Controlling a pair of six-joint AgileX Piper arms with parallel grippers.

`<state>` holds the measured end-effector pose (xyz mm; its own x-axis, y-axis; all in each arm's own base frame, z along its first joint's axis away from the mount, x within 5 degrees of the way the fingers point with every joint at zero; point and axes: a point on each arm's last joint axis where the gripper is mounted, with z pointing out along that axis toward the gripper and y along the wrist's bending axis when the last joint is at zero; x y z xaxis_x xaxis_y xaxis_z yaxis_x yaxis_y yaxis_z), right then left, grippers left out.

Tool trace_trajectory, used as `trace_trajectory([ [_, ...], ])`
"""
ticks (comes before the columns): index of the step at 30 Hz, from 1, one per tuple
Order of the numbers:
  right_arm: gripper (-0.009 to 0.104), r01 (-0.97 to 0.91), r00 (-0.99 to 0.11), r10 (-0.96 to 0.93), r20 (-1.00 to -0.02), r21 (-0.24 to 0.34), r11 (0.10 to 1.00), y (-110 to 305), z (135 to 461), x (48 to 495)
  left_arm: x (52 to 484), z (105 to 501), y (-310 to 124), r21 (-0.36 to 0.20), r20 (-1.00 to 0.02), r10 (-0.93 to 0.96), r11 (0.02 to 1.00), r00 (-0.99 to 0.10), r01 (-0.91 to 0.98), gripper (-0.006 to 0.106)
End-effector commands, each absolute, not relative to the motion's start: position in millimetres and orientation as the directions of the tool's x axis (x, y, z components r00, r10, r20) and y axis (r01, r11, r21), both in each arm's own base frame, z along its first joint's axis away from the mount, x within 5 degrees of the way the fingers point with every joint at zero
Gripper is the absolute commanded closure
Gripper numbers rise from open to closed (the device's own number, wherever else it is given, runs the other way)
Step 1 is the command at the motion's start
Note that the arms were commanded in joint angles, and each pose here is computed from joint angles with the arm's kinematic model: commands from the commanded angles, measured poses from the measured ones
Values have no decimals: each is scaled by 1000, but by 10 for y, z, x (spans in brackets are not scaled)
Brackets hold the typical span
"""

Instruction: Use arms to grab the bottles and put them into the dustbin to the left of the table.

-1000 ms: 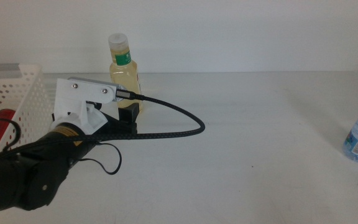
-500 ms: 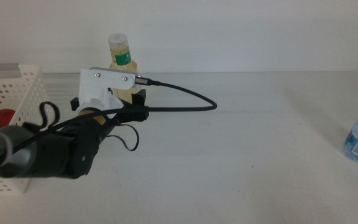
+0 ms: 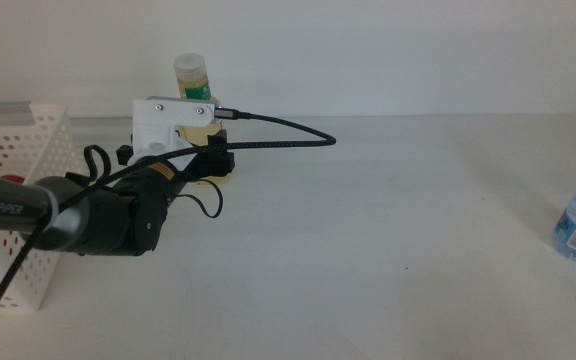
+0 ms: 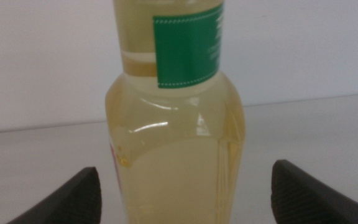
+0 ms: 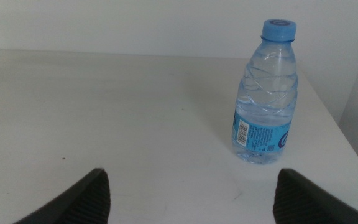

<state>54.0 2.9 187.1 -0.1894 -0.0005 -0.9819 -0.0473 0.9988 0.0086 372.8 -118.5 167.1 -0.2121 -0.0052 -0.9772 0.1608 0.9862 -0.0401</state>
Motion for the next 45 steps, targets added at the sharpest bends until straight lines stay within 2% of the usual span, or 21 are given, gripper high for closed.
trace_trajectory([
  [1, 19, -41, -56, -16, -998, -14, 999, 22, 2053, 518, 3810, 1973, -1195, -72, -996, -62, 985, -67, 159, 10],
  [20, 19, -41, -56, -16, -998, -14, 999, 22, 2053, 518, 4210, 1777, -1198, -70, -997, -65, 988, -40, 136, 10],
  [25, 19, -41, -56, -16, -998, -14, 999, 22, 2053, 518, 4270, 1741, -1224, -43, -999, -41, 987, -16, 156, 14],
  [27, 19, -41, -56, -16, -998, -14, 999, 22, 2053, 518, 4269, 1742, -1228, -28, -1000, -26, 987, -13, 161, 21],
  [29, 19, -41, -56, -16, -998, -14, 999, 22, 2053, 518, 4269, 1742, -1228, -23, -1000, -22, 987, -12, 161, 33],
  [33, 19, -41, -56, -16, -998, -14, 999, 22, 2053, 518, 4252, 1765, -1243, -22, -1000, -20, 986, -14, 168, 67],
  [36, 19, -41, -56, -16, -998, -14, 999, 22, 2053, 518, 4177, 1842, -1268, -17, -1000, -14, 983, -16, 182, 86],
  [39, 19, -41, -56, -16, -998, -14, 999, 22, 2053, 518, 4064, 1939, -1241, -19, -1000, -17, 983, -13, 182, 90],
  [45, 19, -41, -56, -16, -998, -14, 999, 22, 2053, 518, 3760, 2145, -1150, -10, -1000, -8, 981, -13, 195, 83],
])
